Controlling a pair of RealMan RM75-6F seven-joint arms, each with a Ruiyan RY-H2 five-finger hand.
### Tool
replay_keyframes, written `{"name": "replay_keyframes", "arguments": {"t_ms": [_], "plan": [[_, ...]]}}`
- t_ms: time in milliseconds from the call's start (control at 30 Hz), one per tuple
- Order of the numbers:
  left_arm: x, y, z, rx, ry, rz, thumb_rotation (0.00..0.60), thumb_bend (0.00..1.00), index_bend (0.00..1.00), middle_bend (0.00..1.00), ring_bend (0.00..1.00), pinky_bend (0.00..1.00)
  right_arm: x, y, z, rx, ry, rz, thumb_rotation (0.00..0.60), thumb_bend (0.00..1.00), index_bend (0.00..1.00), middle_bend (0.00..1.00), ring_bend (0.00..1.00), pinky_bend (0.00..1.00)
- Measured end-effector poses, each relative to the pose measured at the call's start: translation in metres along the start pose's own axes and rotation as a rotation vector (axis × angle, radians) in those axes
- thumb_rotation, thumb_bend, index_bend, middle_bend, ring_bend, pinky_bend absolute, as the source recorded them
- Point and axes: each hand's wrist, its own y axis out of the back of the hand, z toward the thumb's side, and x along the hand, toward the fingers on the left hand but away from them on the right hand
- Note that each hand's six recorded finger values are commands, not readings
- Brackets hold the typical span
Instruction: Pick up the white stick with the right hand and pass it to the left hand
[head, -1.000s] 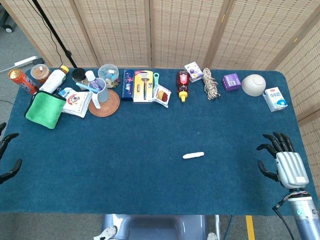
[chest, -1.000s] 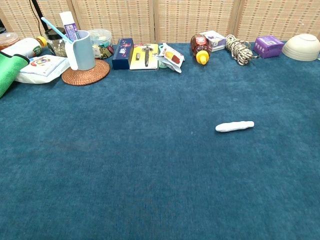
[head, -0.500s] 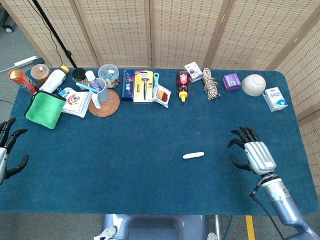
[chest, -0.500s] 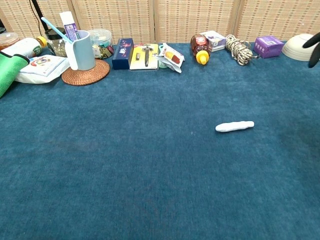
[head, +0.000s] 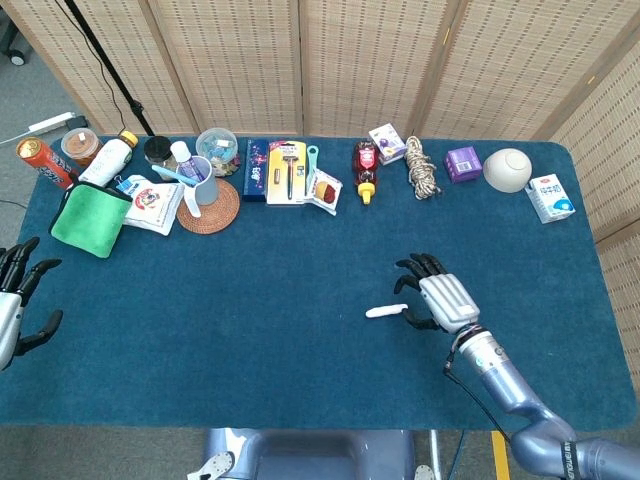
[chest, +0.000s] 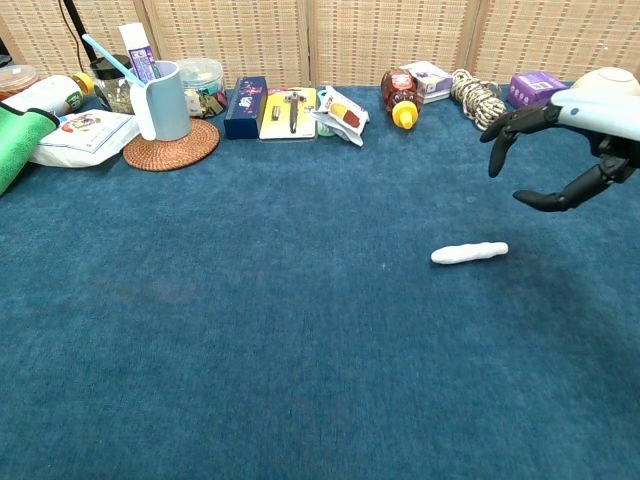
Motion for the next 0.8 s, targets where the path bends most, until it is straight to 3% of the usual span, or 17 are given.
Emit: {"name": "replay_keyframes", "arguments": {"t_ms": [433, 800], "plan": [[-0.003, -0.003, -0.005, 0.006, 0.020, -0.018, 0.600, 0.32, 0.21, 0.01, 0.01, 0.01, -0.022, -0.037, -0.018, 0.091, -0.046, 0.056, 0.600, 0.43, 0.40, 0.15, 0.00, 0.00], [-0.005, -0.002, -0.006, 0.007, 0.022, -0.019, 0.600, 0.32, 0.21, 0.01, 0.01, 0.01, -0.024, -0.054, -0.030, 0.123, -0.068, 0.067, 0.600, 0.43, 0.41, 0.16, 0.00, 0.00]]}}
